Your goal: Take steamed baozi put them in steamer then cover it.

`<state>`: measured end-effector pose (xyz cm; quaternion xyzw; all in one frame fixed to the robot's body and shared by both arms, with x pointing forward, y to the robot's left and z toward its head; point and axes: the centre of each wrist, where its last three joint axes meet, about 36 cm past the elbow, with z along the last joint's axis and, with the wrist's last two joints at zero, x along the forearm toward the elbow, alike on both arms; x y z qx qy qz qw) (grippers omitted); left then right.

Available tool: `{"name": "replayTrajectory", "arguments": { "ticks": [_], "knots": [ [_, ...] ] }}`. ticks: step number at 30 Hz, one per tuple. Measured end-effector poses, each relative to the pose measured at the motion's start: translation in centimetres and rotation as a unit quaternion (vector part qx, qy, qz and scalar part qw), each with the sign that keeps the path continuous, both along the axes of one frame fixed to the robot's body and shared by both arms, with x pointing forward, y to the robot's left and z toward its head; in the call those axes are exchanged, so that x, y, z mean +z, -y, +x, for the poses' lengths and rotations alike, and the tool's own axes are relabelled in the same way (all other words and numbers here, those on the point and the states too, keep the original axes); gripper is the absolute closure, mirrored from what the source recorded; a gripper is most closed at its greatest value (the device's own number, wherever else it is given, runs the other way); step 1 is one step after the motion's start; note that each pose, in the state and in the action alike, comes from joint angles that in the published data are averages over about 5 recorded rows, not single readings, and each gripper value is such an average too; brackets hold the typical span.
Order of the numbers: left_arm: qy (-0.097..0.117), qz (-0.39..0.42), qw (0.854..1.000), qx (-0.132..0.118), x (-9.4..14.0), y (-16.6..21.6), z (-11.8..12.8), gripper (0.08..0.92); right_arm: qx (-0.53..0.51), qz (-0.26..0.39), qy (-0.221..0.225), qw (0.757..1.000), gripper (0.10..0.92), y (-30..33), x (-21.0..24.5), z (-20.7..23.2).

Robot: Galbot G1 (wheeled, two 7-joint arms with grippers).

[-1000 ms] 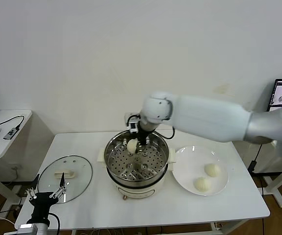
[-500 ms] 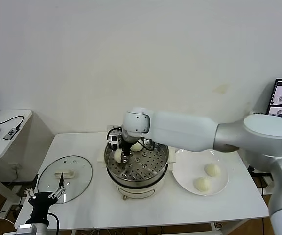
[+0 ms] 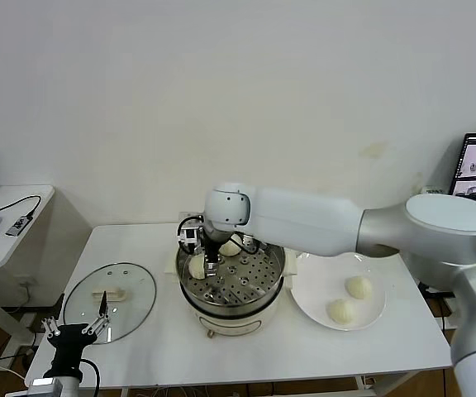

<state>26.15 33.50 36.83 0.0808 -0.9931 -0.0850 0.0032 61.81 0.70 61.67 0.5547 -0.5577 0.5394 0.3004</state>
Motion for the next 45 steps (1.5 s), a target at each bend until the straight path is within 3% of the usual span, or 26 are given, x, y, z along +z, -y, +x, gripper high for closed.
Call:
{"name": "replayTrajectory", "arguments": {
  "ticks": [9,17,29,45],
  "knots": [
    [0.003,0.0,1.0,-0.006,0.2,0.3,0.3,0.177,0.035,-0.018,0.01,0.999,0.2,8.5,5.8,0.0],
    [0.002,0.004,1.0,-0.014,0.2,0.7,0.4,0.177,0.038,-0.039,0.009,0.998,0.2,18.6,6.6,-1.7],
    [0.001,0.012,1.0,-0.018,0.5,0.6,0.3,0.177,-0.003,-0.066,0.0,0.998,0.2,30.5,0.8,-5.4],
    [-0.003,0.017,1.0,-0.014,0.3,0.5,-0.1,0.177,-0.035,-0.1,-0.03,0.994,0.2,34.6,-8.0,-8.0]
  ]
}}
